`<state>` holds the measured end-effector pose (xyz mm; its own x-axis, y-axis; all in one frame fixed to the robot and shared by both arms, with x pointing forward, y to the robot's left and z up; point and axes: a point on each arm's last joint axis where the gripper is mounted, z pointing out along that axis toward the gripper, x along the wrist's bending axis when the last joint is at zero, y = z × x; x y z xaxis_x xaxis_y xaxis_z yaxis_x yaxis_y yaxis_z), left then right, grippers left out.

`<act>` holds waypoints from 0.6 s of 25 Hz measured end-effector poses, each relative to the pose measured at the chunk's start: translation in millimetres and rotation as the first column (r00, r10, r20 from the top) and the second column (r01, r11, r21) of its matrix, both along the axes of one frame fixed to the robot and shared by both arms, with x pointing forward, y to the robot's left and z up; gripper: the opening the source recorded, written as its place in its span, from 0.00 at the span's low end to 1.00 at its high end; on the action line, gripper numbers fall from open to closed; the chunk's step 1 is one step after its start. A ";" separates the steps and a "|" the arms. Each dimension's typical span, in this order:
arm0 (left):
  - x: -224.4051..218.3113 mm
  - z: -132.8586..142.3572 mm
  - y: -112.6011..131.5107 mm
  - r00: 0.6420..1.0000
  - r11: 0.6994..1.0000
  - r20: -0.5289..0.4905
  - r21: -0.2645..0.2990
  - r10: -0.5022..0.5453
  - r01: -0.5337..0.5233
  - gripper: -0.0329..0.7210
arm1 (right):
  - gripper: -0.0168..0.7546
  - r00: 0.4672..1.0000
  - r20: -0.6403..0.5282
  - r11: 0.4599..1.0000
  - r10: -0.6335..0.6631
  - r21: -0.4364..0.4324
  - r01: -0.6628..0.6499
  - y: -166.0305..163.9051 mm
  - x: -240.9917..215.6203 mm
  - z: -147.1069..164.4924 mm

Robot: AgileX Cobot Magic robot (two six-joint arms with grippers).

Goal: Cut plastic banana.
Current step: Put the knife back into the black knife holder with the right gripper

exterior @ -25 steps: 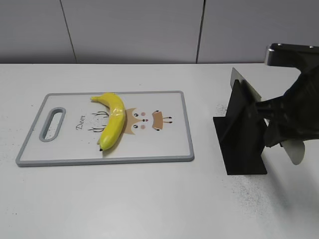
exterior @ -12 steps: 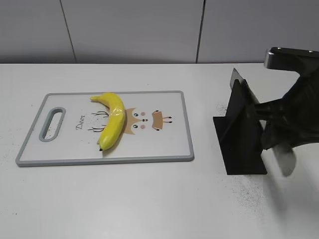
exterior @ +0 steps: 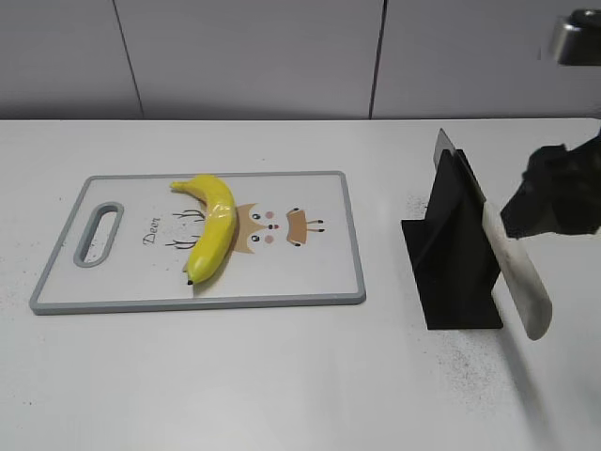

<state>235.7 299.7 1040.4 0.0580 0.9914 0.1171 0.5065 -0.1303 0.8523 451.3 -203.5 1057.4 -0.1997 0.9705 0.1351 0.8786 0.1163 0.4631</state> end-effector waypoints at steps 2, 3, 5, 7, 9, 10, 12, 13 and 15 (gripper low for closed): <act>0.0 0.0 0.0 1.000 1.000 0.000 0.000 0.000 0.000 0.82 | 0.77 0.997 0.055 0.999 0.054 -0.012 -0.053 -6.1 -13.9 11.8; 0.0 0.0 0.0 1.000 1.000 0.000 0.000 0.000 0.000 0.82 | 0.77 0.993 0.082 0.996 0.084 -0.021 -0.082 -9.9 -22.5 16.9; 0.0 0.0 0.0 1.000 1.000 0.000 0.000 -0.008 0.008 0.82 | 0.78 0.982 0.128 0.990 0.141 -0.046 -0.137 -18.5 -42.3 22.9; 0.0 0.0 0.1 1.000 1.000 0.000 0.000 -0.023 0.023 0.82 | 0.78 0.969 0.165 0.982 0.183 -0.065 -0.174 -27.2 -62.3 24.9; 0.0 0.0 0.1 0.999 0.999 0.000 0.000 -0.038 0.038 0.82 | 0.78 0.959 0.197 0.978 0.205 -0.075 -0.194 -36.7 -84.1 23.6; 0.0 0.0 0.1 0.999 0.999 0.000 0.000 -0.041 0.041 0.82 | 0.78 0.955 0.208 0.977 0.210 -0.077 -0.198 -40.7 -93.1 22.3; 0.0 0.0 0.1 0.999 0.999 0.000 0.000 -0.044 0.044 0.81 | 0.78 0.949 0.229 0.976 0.215 -0.081 -0.202 -50.5 -114.7 17.1; 0.0 0.0 0.1 0.999 0.999 0.000 0.000 -0.044 0.044 0.81 | 0.78 0.945 0.246 0.976 0.216 -0.085 -0.201 -55.3 -124.8 16.2; 0.0 0.0 0.1 0.999 0.999 0.000 0.000 -0.044 0.044 0.81 | 0.78 0.940 0.264 0.976 0.216 -0.095 -0.197 -64.1 -142.0 11.4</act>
<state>235.7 299.8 1040.4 0.1012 0.9880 0.1171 0.5004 -0.1523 0.8523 309.2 -267.6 1068.7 -0.4168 0.9089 -0.0157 0.6739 0.3205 0.6656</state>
